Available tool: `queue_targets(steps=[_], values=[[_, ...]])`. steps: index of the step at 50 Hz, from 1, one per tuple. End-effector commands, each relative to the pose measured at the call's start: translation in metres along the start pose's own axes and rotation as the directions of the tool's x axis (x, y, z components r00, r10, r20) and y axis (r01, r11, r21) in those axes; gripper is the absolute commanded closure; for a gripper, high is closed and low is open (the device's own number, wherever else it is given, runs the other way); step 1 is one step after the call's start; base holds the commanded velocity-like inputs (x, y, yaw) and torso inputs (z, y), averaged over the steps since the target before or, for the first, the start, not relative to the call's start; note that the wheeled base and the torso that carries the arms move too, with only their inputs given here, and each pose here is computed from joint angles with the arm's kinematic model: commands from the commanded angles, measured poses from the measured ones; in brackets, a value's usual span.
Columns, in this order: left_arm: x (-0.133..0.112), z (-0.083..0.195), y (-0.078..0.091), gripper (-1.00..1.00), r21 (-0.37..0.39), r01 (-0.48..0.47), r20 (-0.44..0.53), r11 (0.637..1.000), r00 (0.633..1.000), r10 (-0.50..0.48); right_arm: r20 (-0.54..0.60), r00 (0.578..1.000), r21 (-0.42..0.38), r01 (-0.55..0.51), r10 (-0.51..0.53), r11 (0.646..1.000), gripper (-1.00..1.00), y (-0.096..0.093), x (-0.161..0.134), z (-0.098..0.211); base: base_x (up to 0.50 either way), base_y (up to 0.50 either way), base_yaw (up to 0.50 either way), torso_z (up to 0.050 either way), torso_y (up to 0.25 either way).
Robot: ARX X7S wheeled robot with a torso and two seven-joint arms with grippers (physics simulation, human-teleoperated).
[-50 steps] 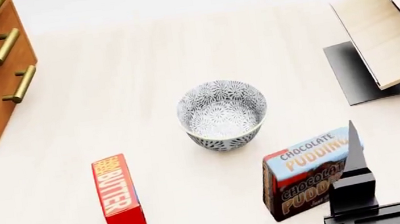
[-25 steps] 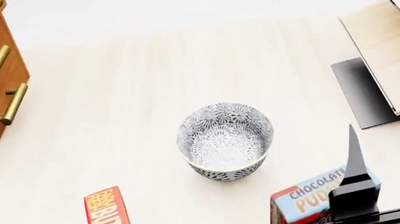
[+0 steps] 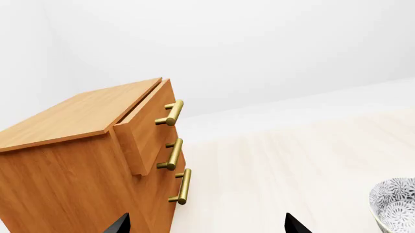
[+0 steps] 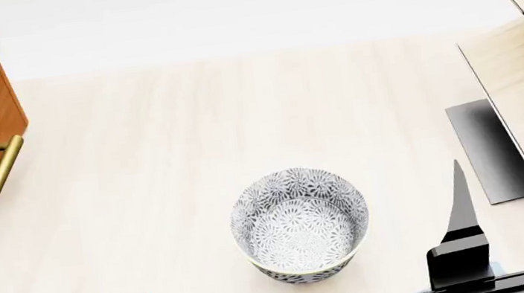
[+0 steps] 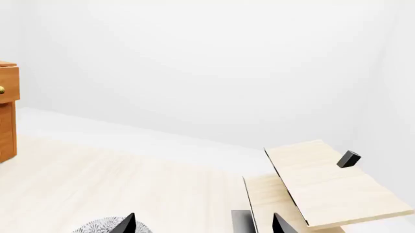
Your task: Close the top drawer of the cabinet and put the bowl on top of it.
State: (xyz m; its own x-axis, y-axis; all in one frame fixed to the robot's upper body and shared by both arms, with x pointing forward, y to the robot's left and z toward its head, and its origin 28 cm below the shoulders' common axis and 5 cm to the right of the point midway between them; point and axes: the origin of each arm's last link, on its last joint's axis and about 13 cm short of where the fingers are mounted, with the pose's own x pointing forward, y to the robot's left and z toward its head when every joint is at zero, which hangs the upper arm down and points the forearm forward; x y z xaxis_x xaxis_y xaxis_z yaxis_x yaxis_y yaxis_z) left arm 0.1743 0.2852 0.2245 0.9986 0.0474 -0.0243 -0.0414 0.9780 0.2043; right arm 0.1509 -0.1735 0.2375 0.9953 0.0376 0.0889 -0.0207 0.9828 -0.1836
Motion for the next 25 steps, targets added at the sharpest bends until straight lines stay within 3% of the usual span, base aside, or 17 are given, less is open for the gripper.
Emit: queue_targets(steps=[1,25], values=[[-0.0021,0.0021,-0.0006,-1.00,-0.022,0.030,0.018,0.999,0.999,-0.030,0.026,0.999,0.020,-0.042,0.042,0.999,-1.00,0.0007,-0.0016,0.0040,0.27,0.00,0.00,0.000,0.000],[-0.0029,0.0016,-0.0027,-1.00,-0.015,0.048,0.012,0.999,0.999,-0.048,0.026,0.999,0.019,-0.037,0.036,0.999,-1.00,0.0000,-0.0040,0.0037,0.28,0.00,0.00,0.000,0.001]])
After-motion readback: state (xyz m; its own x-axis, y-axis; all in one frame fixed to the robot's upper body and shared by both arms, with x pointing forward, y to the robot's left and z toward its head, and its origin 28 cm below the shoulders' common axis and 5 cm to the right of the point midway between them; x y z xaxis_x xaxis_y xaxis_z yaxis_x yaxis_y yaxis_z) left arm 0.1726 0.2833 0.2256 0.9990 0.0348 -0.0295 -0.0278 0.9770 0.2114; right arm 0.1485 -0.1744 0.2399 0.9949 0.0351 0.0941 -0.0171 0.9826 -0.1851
